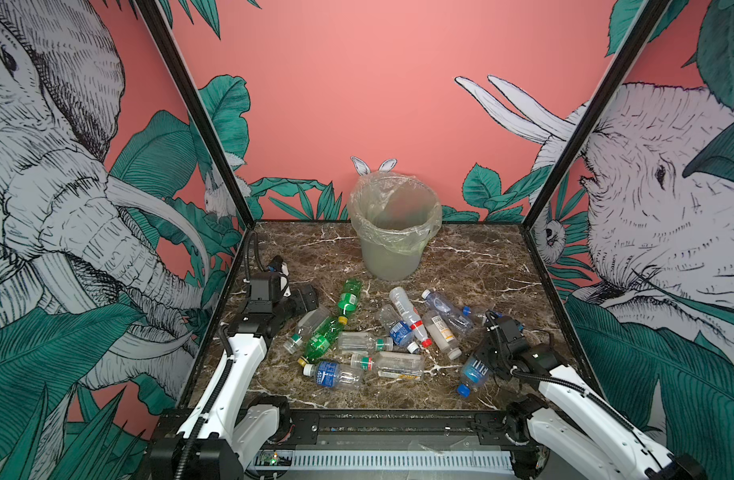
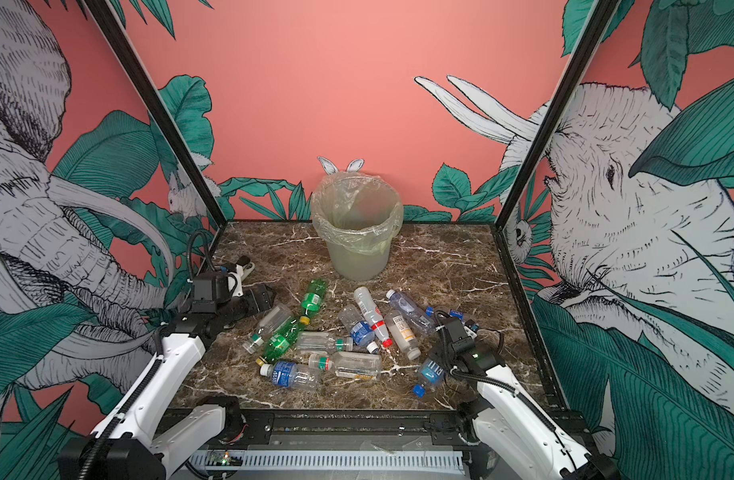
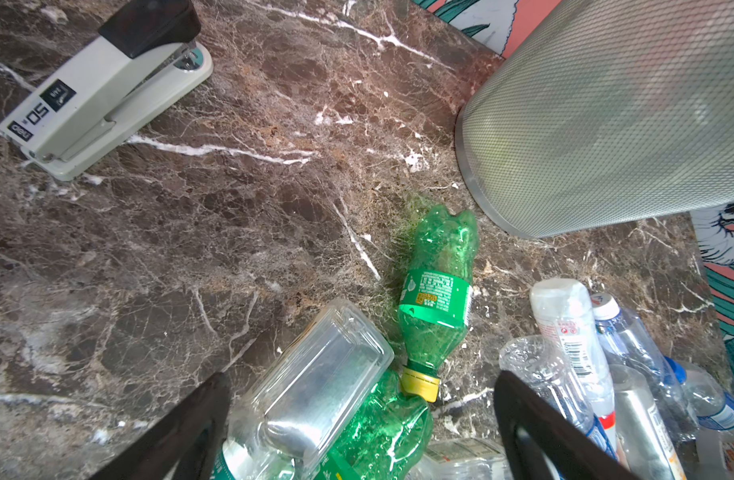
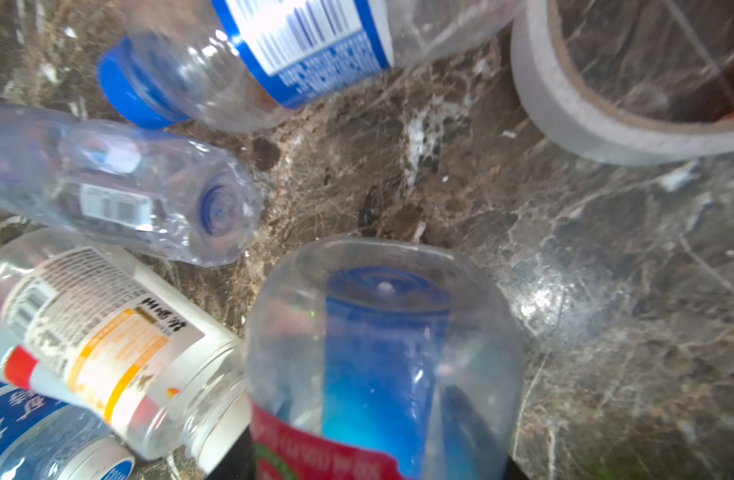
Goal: Throw the plastic bottles in the bin
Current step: 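Close the right gripper on the clear bottle and lift it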
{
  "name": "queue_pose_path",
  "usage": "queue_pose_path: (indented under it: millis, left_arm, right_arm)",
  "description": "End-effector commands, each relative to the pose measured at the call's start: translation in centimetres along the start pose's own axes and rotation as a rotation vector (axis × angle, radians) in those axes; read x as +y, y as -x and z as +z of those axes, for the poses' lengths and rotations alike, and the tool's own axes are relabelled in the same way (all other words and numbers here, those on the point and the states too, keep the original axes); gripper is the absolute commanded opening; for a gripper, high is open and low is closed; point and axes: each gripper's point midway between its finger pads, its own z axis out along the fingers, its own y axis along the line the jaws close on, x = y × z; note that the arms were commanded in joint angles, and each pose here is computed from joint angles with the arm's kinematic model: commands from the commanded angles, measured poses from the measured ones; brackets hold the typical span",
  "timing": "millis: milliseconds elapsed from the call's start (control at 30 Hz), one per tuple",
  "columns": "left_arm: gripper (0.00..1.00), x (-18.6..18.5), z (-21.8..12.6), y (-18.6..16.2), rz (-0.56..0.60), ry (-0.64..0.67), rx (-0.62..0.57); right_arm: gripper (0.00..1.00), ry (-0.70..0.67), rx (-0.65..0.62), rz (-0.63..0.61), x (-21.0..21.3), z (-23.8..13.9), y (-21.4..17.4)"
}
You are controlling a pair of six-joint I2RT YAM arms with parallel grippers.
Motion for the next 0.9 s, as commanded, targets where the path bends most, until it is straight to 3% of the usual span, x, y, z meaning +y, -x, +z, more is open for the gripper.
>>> queue_pose_path:
  millis: [0, 200, 867]
  left_arm:
    - [0.99, -0.6, -0.1, 1.0, -0.016, -0.012, -0.011]
    - [0.99, -0.7, 0.7, 0.9, -0.036, -0.018, 0.018]
    - [0.99, -1.0, 0.7, 1.0, -0.046, -0.023, 0.041]
  right_arm:
    - [0.49, 0.022, -0.053, -0.050, 1.1, -2.3, 1.6]
    - [0.48, 0.057, -0.103, -0.137, 3.5, -4.8, 3.8]
    - [0.48, 0.490, -0.219, -0.235, 15.6, -7.5, 7.6]
